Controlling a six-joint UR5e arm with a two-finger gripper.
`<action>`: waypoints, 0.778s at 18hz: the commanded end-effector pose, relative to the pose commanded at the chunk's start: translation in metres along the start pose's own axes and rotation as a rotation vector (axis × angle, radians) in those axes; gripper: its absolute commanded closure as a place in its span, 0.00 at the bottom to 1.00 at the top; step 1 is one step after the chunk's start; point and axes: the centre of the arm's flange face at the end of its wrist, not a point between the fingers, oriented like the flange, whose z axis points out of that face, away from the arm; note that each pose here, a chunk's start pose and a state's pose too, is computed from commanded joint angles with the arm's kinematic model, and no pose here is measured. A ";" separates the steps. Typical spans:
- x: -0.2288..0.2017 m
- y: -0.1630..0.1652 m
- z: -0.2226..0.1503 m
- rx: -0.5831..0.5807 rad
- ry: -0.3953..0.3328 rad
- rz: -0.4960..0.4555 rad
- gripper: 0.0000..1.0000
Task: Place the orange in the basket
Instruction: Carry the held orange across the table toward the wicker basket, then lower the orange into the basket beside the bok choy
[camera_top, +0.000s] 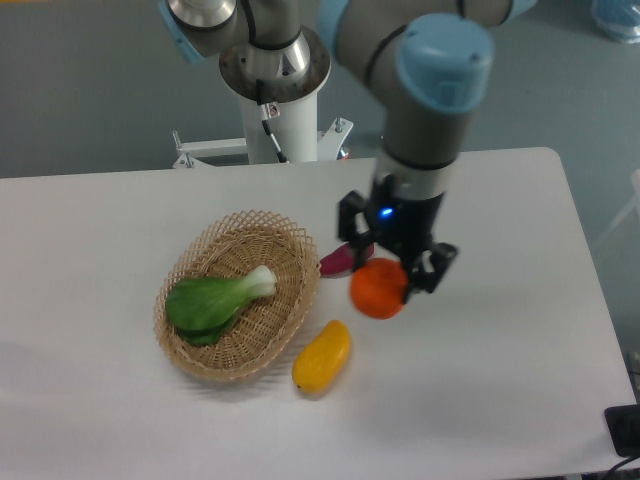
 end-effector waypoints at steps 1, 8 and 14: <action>0.023 -0.009 0.014 -0.031 0.009 0.014 0.33; 0.120 -0.011 0.091 -0.180 0.015 0.164 0.33; 0.133 -0.014 0.130 -0.217 -0.013 0.214 0.33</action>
